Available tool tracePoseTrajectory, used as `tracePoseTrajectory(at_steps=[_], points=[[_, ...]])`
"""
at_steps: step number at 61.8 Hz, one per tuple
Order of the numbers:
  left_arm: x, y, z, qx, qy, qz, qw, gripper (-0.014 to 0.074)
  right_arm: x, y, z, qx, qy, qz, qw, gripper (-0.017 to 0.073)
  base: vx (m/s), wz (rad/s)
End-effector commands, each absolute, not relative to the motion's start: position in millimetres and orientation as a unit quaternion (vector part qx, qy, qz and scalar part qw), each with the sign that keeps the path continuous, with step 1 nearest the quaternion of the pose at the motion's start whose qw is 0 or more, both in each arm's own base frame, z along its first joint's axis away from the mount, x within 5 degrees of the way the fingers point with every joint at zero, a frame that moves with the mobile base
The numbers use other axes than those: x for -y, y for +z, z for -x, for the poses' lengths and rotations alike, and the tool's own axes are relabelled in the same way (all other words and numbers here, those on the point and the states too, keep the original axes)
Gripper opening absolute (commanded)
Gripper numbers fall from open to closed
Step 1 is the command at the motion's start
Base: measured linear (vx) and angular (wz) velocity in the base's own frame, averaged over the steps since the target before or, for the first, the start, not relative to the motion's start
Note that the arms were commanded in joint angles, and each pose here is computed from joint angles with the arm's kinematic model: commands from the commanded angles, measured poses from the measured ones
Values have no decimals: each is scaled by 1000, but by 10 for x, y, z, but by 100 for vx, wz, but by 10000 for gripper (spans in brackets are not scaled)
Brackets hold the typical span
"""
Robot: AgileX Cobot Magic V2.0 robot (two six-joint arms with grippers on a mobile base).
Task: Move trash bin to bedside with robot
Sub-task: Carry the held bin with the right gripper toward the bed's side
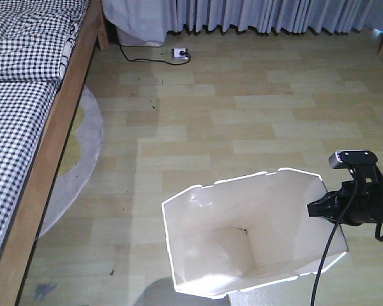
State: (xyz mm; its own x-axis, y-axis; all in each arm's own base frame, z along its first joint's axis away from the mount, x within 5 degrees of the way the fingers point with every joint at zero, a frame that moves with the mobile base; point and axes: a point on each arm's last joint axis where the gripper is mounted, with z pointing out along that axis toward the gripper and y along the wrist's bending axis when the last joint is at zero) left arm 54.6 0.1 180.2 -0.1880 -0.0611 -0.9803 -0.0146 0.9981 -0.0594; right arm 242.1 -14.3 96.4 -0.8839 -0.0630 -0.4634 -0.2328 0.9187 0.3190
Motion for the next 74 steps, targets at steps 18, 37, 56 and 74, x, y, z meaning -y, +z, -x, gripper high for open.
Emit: tracePoseTrajectory(at_steps=[18, 37, 56, 74], points=[[1, 1775, -558, -753, -24, 28, 657, -6, 26, 1229, -2515, -918, 276, 49, 281, -4, 37, 2], [1, 1775, -558, -753, -24, 28, 657, -6, 26, 1229, -2515, -918, 276, 49, 281, -4, 38, -3], [1, 1775, -558, -753, -24, 28, 657, -6, 26, 1229, -2515, -918, 276, 49, 281, -4, 38, -2], [1, 1775, -558, -753, -24, 28, 657, -6, 26, 1229, -2515, -918, 276, 49, 281, -4, 37, 7]])
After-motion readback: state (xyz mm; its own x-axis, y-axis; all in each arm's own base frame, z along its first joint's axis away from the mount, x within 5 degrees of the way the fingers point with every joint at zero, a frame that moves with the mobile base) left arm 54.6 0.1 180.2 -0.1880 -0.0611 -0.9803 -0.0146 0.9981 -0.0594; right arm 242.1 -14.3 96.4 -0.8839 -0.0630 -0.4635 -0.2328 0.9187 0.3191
